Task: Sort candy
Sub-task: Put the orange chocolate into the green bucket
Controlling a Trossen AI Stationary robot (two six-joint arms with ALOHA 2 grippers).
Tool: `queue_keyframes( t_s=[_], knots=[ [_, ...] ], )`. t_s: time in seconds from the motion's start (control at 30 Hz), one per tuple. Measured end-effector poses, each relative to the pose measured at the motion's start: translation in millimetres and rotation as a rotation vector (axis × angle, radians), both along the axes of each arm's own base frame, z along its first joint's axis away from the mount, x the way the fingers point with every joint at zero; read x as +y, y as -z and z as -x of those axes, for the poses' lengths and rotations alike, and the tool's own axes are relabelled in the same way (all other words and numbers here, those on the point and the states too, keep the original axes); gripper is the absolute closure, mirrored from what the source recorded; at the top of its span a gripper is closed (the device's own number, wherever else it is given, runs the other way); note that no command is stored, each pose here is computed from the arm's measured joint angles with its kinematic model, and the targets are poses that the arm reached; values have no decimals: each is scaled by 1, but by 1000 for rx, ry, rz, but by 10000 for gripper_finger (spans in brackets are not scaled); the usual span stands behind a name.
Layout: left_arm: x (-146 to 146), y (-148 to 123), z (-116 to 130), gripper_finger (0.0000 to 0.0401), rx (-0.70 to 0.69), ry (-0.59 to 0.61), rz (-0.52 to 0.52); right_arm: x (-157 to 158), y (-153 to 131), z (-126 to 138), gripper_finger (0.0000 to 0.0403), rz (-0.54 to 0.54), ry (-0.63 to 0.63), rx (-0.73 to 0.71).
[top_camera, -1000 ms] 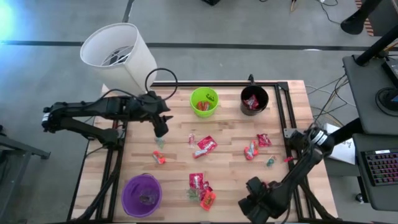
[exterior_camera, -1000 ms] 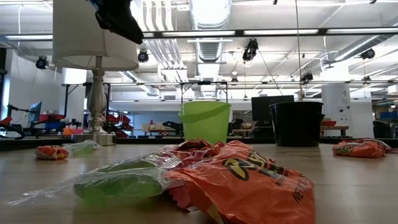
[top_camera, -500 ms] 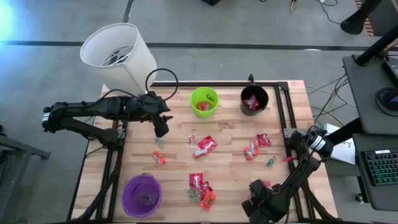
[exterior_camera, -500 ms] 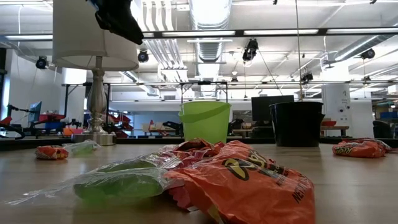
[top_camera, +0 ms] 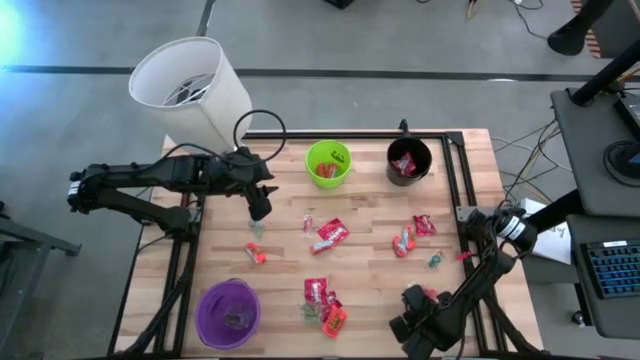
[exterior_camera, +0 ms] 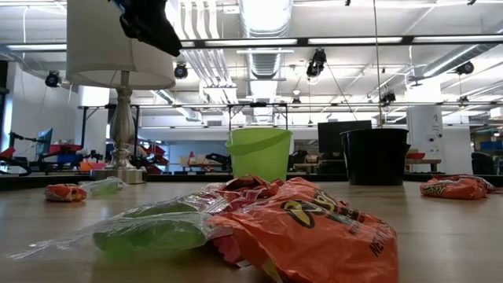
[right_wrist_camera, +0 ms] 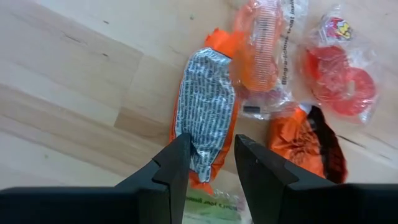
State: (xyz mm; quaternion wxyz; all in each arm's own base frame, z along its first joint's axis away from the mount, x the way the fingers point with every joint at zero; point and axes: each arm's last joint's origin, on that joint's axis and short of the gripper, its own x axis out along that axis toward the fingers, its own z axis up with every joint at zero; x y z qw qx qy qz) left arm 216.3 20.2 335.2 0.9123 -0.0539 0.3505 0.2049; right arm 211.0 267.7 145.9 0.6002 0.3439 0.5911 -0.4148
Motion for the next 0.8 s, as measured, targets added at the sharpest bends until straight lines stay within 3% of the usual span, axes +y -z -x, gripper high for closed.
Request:
queue_keyframes(
  t_s=[0.17, 0.47, 0.8],
  knots=[
    [0, 0, 0, 264, -5, -10, 11, -2, 5, 1, 294, 19, 16, -22],
    [0, 0, 0, 264, -7, -17, 18, -6, 10, 3, 380, 41, 25, -19],
    [0, 2, 1, 264, 8, -19, 21, 8, -8, -9, 386, 4, -32, -89]
  ],
)
